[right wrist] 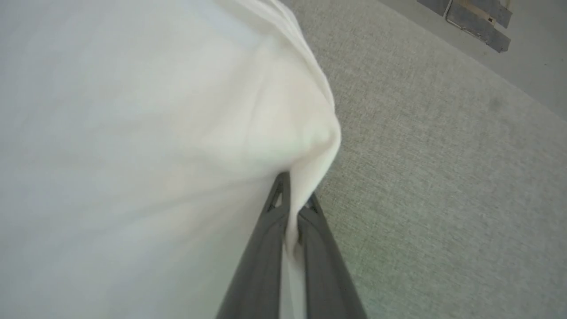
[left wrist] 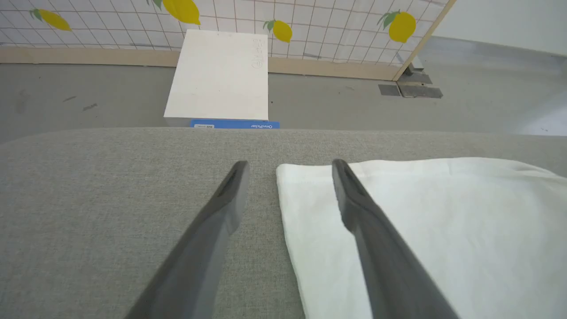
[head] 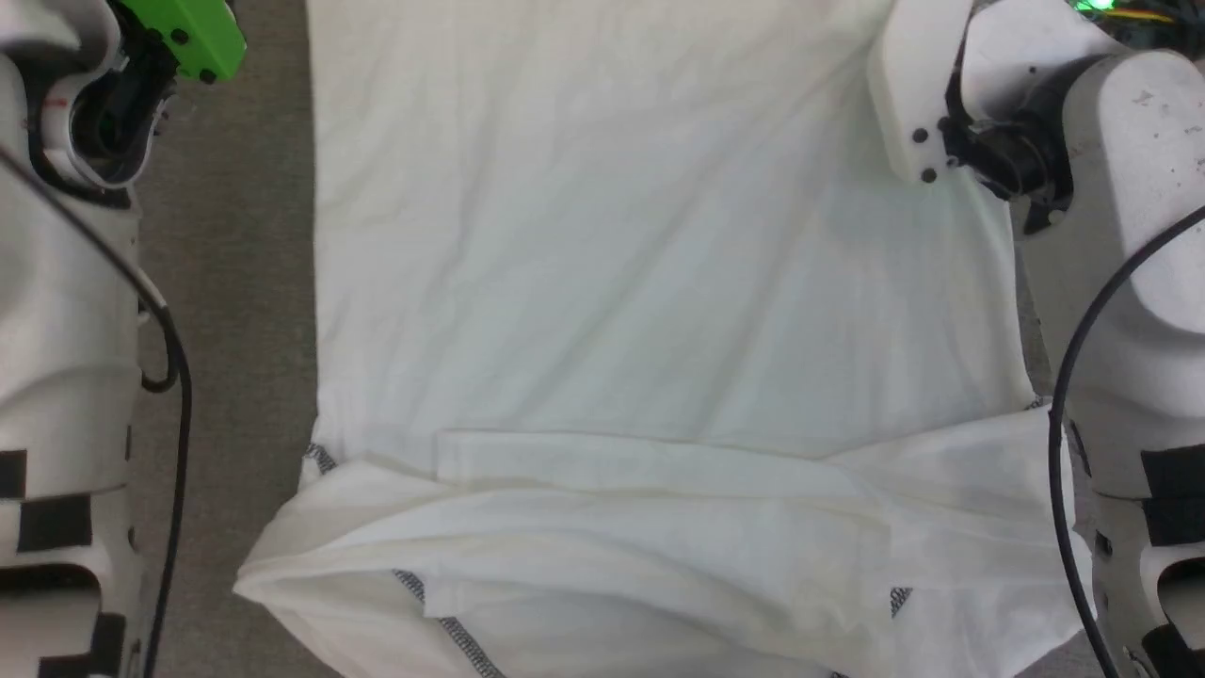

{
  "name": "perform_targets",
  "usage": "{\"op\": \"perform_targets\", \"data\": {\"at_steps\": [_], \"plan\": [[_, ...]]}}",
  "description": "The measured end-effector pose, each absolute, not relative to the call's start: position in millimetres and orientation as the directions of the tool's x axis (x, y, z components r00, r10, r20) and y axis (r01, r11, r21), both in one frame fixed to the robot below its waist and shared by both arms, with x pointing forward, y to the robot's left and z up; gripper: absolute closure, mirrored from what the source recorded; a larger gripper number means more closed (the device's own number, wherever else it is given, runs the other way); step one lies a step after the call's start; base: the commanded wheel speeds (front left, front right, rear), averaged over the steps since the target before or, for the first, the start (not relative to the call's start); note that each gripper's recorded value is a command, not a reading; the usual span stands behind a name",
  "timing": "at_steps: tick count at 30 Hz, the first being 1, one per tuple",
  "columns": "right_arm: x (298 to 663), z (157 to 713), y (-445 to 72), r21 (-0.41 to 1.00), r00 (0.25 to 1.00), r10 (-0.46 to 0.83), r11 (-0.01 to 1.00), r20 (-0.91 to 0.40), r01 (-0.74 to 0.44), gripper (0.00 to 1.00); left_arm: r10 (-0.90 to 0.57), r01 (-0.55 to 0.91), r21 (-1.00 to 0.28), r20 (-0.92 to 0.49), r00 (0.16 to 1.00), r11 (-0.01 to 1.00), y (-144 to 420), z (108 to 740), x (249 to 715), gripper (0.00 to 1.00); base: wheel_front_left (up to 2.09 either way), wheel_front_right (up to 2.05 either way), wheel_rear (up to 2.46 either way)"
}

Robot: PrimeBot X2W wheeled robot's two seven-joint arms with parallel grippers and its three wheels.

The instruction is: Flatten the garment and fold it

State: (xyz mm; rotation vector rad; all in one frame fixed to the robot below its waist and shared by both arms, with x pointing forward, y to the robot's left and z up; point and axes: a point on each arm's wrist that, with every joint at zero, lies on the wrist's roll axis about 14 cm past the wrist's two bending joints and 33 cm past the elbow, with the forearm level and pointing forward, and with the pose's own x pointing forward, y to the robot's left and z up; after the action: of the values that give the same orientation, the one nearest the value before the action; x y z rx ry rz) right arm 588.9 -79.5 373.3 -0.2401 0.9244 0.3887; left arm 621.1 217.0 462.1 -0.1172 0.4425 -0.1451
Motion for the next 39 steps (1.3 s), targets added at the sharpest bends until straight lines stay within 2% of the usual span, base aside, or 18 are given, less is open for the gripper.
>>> {"op": "perform_targets", "data": {"at_steps": [2, 5, 9, 12, 13, 14, 15, 24, 30, 33, 39], "plan": [[589.7, 371.9, -77.2, -0.029, 0.543, 0.238, 0.899, -0.805, -0.437, 1.00, -0.165, 0.114, -0.126, -0.538, 0.827, 0.985, 214.3, 435.1, 621.3, 0.00, 0.00, 0.00, 0.00], [591.2, 369.4, -74.0, -0.023, 0.546, 0.257, 0.892, -0.798, -0.452, 1.00, -0.157, 0.116, -0.107, -0.634, 0.757, 0.988, 211.9, 406.9, 621.9, 0.00, 0.00, 0.00, 0.00], [593.9, 364.3, -75.5, -0.020, 0.551, 0.269, 0.887, -0.790, -0.461, 1.00, -0.147, 0.129, -0.081, -0.731, 0.666, 0.988, 208.3, 369.2, 616.1, 0.00, 0.00, 0.00, 0.00], [595.6, 360.9, -77.5, -0.014, 0.555, 0.274, 0.888, -0.786, -0.460, 1.00, -0.145, 0.134, -0.078, -0.762, 0.632, 0.988, 207.9, 355.5, 616.1, 0.00, 0.00, 0.00, 0.00], [596.0, 359.8, -78.0, -0.012, 0.556, 0.277, 0.888, -0.784, -0.459, 1.00, -0.151, 0.136, -0.084, -0.764, 0.627, 0.987, 206.2, 353.3, 617.5, 0.11, 0.00, 0.00, 0.00], [596.3, 359.0, -78.3, -0.011, 0.556, 0.278, 0.888, -0.783, -0.460, 1.00, -0.155, 0.136, -0.089, -0.764, 0.627, 0.987, 205.7, 352.1, 618.8, 0.95, 0.00, 0.00, 0.00], [597.1, 358.1, -78.7, -0.010, 0.558, 0.280, 0.888, -0.781, -0.459, 1.00, -0.159, 0.137, -0.093, -0.762, 0.628, 0.986, 205.0, 350.9, 620.4, 1.00, 0.00, 0.00, 0.00], [613.1, 364.2, -86.7, 0.001, 0.616, 0.283, 0.909, -0.735, -0.416, 1.00, -0.160, 0.109, -0.123, -0.574, 0.803, 0.986, 208.3, 379.1, 648.7, 1.00, 0.00, 0.00, 0.00], [628.7, 380.4, -100.4, -0.019, 0.684, 0.253, 0.931, -0.684, -0.364, 1.00, -0.146, 0.122, -0.096, -0.316, 0.938, 0.988, 212.0, 445.4, 680.8, 1.00, 0.00, 0.00, 0.00], [635.9, 393.5, -104.1, -0.019, 0.725, 0.251, 0.939, -0.641, -0.342, 1.00, -0.152, 0.134, -0.095, -0.219, 0.964, 0.986, 211.6, 470.8, 686.7, 1.00, 0.00, 0.00, 0.00], [634.1, 417.0, -102.5, 0.011, 0.774, 0.272, 0.946, -0.572, -0.325, 1.00, -0.192, 0.170, -0.146, -0.152, 0.970, 0.975, 203.4, 493.0, 674.6, 1.00, 0.00, 0.00, 0.00]]}}
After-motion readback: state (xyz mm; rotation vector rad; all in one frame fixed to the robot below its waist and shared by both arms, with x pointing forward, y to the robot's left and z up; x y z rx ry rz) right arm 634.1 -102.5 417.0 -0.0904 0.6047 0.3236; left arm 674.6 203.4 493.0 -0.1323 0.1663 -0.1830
